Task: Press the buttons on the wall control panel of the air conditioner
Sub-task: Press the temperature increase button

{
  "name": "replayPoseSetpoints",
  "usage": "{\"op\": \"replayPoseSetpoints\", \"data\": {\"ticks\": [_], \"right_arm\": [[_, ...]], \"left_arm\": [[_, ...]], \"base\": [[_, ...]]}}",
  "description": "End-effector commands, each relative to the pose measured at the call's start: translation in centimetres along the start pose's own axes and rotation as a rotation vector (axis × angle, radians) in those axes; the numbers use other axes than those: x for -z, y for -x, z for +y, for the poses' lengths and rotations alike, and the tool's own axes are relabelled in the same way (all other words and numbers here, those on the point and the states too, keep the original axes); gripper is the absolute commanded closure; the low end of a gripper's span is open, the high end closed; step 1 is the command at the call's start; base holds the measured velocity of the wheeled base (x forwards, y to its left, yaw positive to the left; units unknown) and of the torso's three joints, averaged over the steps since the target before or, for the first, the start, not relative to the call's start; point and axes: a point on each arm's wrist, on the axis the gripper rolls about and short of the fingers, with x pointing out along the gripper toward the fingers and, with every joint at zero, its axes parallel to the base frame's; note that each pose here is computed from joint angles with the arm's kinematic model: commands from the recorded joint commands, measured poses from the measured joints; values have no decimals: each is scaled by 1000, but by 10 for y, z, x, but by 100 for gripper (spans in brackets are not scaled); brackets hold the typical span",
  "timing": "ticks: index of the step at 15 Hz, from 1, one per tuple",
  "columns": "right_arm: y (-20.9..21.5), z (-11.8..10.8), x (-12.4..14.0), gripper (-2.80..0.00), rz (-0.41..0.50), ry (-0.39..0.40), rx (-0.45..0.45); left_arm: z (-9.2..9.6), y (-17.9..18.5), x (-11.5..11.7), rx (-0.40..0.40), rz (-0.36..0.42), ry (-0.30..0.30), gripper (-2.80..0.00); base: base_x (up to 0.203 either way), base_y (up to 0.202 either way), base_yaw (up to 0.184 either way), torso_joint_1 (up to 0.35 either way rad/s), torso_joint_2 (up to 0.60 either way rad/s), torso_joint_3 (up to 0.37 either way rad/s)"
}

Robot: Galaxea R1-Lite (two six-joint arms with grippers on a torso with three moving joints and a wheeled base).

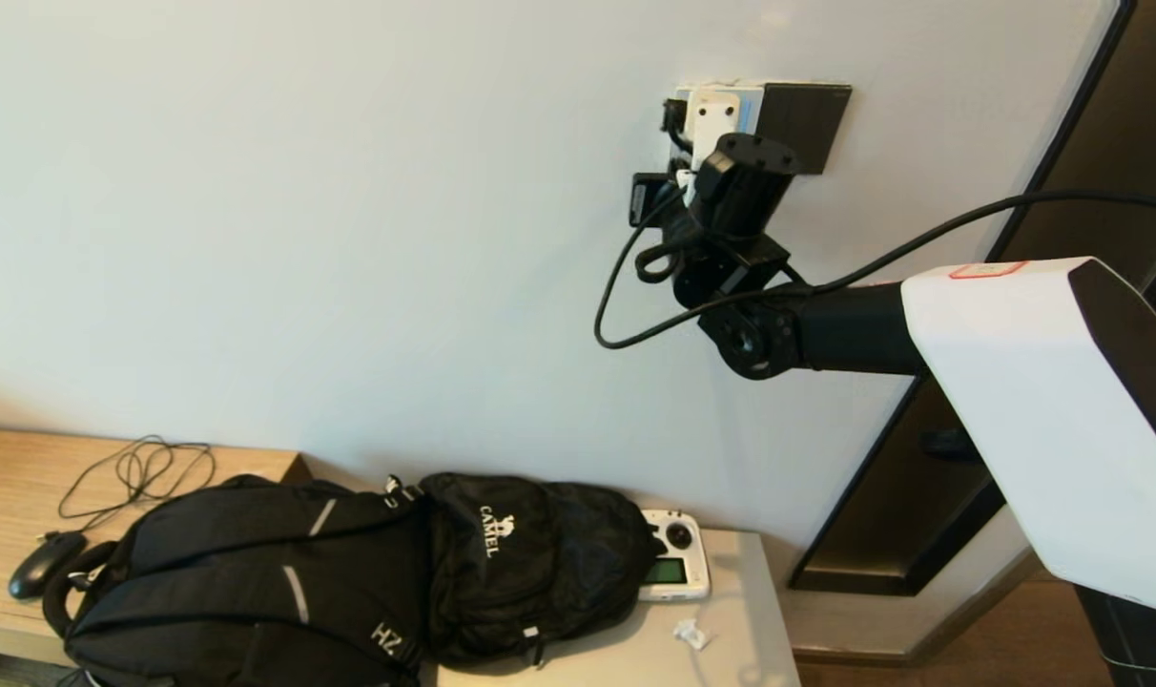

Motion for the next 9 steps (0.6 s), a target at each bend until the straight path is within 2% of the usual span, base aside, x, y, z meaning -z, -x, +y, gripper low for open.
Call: {"op": "replayPoseSetpoints", "data": {"ticks": [1, 6, 9], "right_arm": [[7, 1, -16, 0, -17, -16, -8], [32, -2, -60, 0, -43, -51, -37], [54, -19, -93, 0, -58, -67, -39]], "left_arm": [[0, 0, 0, 0, -1, 1, 0], [0, 0, 0, 0, -1, 1, 0], [0, 0, 0, 0, -1, 1, 0]], "base": [[0, 0, 0, 0, 0, 0], [0, 0, 0, 0, 0, 0], [0, 0, 0, 0, 0, 0]]}}
